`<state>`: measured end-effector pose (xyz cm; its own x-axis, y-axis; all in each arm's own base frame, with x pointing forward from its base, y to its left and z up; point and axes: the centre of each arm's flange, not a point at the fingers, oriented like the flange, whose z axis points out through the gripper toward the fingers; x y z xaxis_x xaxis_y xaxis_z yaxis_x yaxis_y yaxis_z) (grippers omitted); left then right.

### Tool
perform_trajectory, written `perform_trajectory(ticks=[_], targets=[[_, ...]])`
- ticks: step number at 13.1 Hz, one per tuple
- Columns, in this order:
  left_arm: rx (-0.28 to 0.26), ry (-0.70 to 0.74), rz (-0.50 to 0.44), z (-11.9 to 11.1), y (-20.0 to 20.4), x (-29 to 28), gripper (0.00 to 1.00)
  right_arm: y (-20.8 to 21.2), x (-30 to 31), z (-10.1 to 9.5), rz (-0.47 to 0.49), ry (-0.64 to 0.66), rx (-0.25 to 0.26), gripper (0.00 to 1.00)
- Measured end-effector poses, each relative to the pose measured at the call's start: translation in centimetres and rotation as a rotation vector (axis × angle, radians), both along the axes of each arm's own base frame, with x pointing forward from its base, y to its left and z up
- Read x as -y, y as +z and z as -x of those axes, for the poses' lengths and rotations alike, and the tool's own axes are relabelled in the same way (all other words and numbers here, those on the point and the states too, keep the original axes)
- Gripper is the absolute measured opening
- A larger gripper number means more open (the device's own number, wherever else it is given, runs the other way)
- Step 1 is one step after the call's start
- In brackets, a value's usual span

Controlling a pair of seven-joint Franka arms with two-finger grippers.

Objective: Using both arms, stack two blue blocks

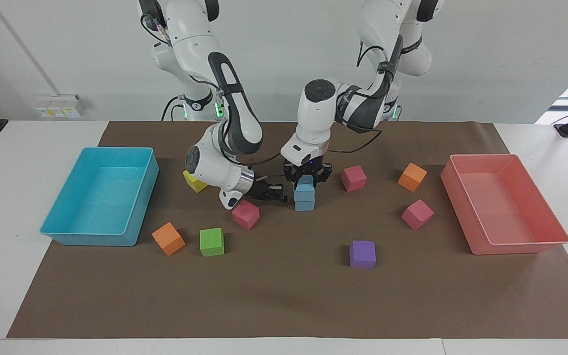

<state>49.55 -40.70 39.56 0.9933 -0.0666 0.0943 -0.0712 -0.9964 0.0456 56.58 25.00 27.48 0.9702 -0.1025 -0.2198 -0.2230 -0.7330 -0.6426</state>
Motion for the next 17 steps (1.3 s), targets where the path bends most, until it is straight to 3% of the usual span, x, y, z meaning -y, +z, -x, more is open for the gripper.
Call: perform_trajectory(ticks=[9,11,15,17], targets=[[-0.002,0.004,-0.003,-0.15,-0.05,-0.24,0.55,0.00,0.00,0.00,0.000,0.000,0.000,0.01],[-0.002,0.005,-0.003,-0.16,-0.05,-0.24,0.61,0.00,0.00,0.00,0.000,0.000,0.000,0.01],[-0.002,0.005,-0.003,-0.18,-0.04,-0.26,1.00,0.00,0.00,0.00,0.000,0.000,0.000,0.01],[-0.001,0.005,-0.003,-0.19,-0.02,-0.26,1.00,0.00,0.00,0.00,0.000,0.000,0.000,0.01]])
